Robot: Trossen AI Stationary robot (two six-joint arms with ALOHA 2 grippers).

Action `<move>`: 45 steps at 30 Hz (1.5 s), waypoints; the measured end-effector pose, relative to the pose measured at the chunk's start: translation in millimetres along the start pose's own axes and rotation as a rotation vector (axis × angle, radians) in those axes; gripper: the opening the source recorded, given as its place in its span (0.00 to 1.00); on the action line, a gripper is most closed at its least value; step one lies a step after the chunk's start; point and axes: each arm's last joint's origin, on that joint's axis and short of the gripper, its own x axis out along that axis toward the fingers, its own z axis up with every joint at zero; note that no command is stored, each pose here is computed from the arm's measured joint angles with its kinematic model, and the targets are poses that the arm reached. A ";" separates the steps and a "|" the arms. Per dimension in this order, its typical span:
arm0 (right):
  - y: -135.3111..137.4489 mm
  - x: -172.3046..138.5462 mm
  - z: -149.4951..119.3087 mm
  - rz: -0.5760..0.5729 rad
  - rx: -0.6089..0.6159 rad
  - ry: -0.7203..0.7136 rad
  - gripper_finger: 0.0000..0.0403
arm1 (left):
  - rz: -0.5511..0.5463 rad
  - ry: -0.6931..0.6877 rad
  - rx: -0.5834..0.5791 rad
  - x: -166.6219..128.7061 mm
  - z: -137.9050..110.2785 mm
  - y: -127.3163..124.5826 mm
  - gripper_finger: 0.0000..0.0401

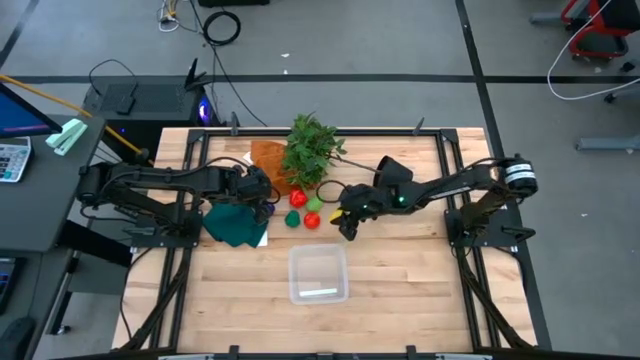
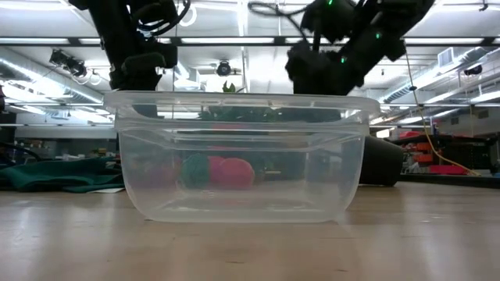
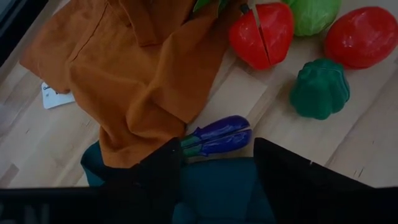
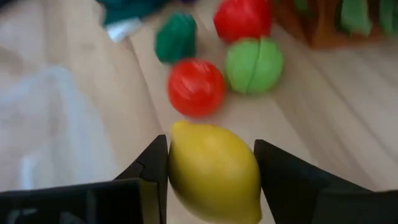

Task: Pick and placing Produce into tupperware
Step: Put the yellow lemon into the transparent bin

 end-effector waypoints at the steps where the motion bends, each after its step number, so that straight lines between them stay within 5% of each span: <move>1: 1.6 -4.8 2.3 0.013 -0.001 -0.013 0.37 | 0.000 0.000 0.000 0.0 0.1 0.1 0.52; 15: 45.2 -41.0 0.5 0.226 -0.085 -0.072 0.37 | 0.000 0.000 0.001 0.0 0.0 0.0 0.52; 20: 58.7 -40.2 -5.1 0.274 -0.104 -0.077 0.37 | -0.023 -0.016 0.082 -2.5 -1.9 -7.3 0.52; 38: 63.2 -40.9 -4.3 0.293 -0.107 -0.105 0.37 | -0.651 -0.560 0.520 -60.0 -4.3 -102.5 0.45; 45: 65.1 -41.4 -5.0 0.300 -0.114 -0.108 0.37 | -0.710 -0.620 0.542 -72.8 -18.7 -117.8 0.44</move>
